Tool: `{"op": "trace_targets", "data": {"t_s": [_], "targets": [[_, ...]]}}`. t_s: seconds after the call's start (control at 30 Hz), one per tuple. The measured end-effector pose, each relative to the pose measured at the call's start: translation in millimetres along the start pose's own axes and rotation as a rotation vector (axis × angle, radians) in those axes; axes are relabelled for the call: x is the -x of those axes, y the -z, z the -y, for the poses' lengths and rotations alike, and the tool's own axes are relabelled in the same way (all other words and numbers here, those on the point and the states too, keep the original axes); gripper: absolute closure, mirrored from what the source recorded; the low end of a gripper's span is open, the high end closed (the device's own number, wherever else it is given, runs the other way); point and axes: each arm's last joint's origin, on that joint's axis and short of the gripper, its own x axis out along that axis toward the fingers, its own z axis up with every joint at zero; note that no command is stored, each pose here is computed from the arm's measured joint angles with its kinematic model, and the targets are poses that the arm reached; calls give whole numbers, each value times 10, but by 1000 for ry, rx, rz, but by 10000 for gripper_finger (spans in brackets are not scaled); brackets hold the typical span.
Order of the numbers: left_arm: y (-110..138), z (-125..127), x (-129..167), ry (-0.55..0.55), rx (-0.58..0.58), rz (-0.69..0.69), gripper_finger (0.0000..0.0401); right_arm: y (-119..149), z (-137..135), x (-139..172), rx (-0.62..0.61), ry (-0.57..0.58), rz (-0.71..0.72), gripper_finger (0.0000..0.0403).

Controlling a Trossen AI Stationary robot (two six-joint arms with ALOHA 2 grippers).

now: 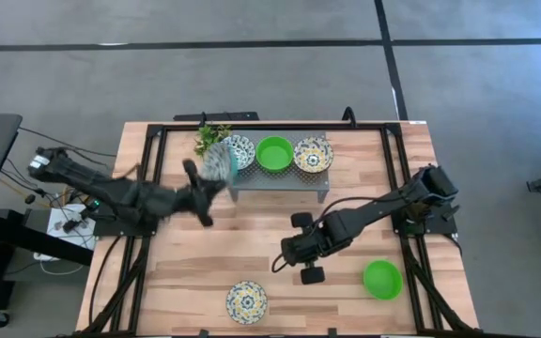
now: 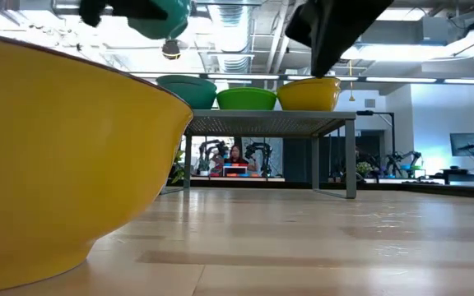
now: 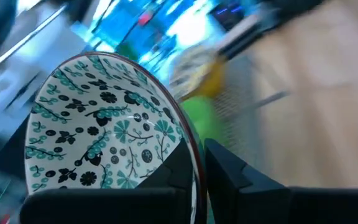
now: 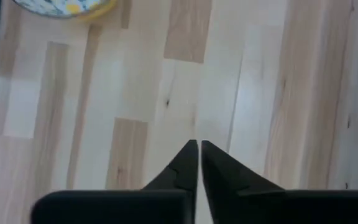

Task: Pick & Place Mini bowls
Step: Stack the blue and white patterned bowl on the blue and white patterned bowls on the shelf

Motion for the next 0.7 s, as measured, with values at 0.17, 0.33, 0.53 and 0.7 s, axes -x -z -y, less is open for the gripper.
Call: {"op": "trace_targets", "data": {"t_s": [0.17, 0.33, 0.53, 0.7], "targets": [[163, -253, -221, -6, 12, -41, 375, -30, 49, 1, 16, 5, 21, 391], [24, -466, -460, 16, -20, -142, 375, -51, 175, -13, 10, 19, 18, 384], [-21, -545, -713, 189, -35, -359, 374, -64, 296, -26, -12, 32, 11, 394], [5, -534, -831, 297, 12, -380, 374, -61, 308, -27, -14, 34, 7, 400]]}}
